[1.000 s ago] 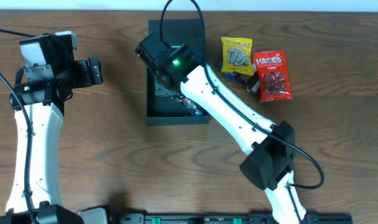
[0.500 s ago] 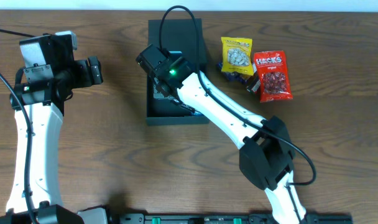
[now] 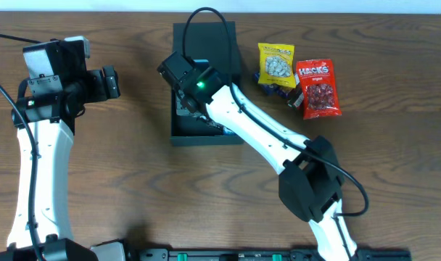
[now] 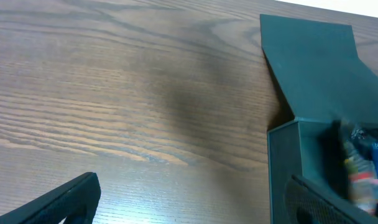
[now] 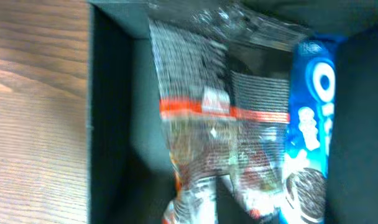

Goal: Pack container
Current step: 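Move the dark pack left and drop it into the box beside the Oreos, then return the right gripper to the snacks and grasp the red HACKS bag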

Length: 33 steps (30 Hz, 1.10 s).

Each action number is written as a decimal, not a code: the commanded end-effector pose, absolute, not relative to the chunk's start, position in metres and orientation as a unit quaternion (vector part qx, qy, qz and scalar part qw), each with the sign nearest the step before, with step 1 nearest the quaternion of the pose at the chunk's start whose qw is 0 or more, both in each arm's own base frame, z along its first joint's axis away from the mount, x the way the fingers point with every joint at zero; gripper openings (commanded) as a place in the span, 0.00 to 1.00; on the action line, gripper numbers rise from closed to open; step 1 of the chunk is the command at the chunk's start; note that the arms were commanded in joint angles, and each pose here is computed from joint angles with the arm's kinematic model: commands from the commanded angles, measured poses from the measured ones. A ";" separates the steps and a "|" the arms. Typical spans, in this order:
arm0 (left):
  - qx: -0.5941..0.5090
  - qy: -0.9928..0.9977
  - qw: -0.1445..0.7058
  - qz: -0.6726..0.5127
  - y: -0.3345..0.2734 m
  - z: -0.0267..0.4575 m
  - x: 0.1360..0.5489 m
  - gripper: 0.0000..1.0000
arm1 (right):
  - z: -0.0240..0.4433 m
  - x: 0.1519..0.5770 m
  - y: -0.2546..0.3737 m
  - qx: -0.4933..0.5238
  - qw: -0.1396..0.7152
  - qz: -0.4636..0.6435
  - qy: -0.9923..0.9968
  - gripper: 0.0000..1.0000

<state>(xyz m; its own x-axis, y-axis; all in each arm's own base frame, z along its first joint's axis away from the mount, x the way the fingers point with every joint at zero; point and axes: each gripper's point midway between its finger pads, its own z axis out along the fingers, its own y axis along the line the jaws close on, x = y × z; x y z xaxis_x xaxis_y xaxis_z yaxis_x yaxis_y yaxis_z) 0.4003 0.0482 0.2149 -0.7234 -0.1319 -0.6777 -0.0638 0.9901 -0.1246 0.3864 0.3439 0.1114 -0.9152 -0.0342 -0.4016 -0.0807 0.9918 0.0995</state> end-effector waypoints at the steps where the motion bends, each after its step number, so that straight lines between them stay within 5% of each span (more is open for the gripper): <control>1: -0.055 0.928 0.366 -0.045 0.051 0.213 0.401 0.95 | 0.127 0.384 0.352 -0.087 0.221 0.061 0.969 0.99; 7: -0.055 0.928 0.365 -0.045 0.051 0.213 0.401 0.95 | 0.178 0.400 0.333 -0.118 0.278 0.051 0.952 0.99; 9: -0.055 0.928 0.365 -0.045 0.051 0.213 0.401 0.96 | 0.176 0.407 0.318 -0.116 0.273 0.037 0.954 0.85; 10: -0.055 0.928 0.365 -0.045 0.051 0.213 0.401 0.95 | 0.167 0.408 0.311 -0.112 0.259 0.034 0.959 0.68; 12: -0.055 0.928 0.365 -0.045 0.051 0.213 0.401 0.95 | 0.146 0.410 0.298 -0.104 0.226 0.028 0.968 0.06; 14: -0.055 0.928 0.365 -0.045 0.051 0.213 0.401 0.95 | 0.138 0.417 0.282 -0.099 0.215 0.014 0.971 0.01; 16: -0.055 0.928 0.365 -0.046 0.051 0.213 0.401 0.95 | 0.143 0.431 0.265 -0.089 0.228 0.004 0.970 0.07; 18: -0.052 0.928 0.364 -0.051 0.048 0.213 0.401 0.95 | 0.157 0.450 0.243 -0.072 0.252 -0.004 0.965 0.29; 19: -0.050 0.928 0.364 -0.058 0.046 0.213 0.401 0.95 | 0.165 0.462 0.222 -0.055 0.264 -0.013 0.963 0.54; 20: -0.050 0.929 0.362 -0.059 0.046 0.212 0.400 0.96 | 0.169 0.470 0.203 -0.040 0.268 -0.021 0.962 0.62; 25: -0.050 0.930 0.359 -0.060 0.045 0.211 0.399 0.95 | 0.151 0.487 0.096 0.033 0.220 -0.078 0.972 0.78; 28: -0.050 0.931 0.357 -0.060 0.045 0.210 0.398 0.96 | 0.133 0.483 0.058 0.040 0.180 -0.108 0.977 0.99; 33: -0.050 0.931 0.358 -0.060 0.045 0.211 0.398 0.95 | 0.110 0.482 0.031 0.025 0.144 -0.143 0.979 0.99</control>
<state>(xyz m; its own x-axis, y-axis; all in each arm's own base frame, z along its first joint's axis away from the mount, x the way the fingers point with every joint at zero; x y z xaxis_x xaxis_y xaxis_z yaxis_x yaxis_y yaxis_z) 0.3974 0.0436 0.2125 -0.7353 -0.1343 -0.6643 -0.0506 0.9883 -0.1438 0.4822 0.0329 0.1289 -0.9367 0.0755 -0.3418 0.1564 0.9639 -0.2157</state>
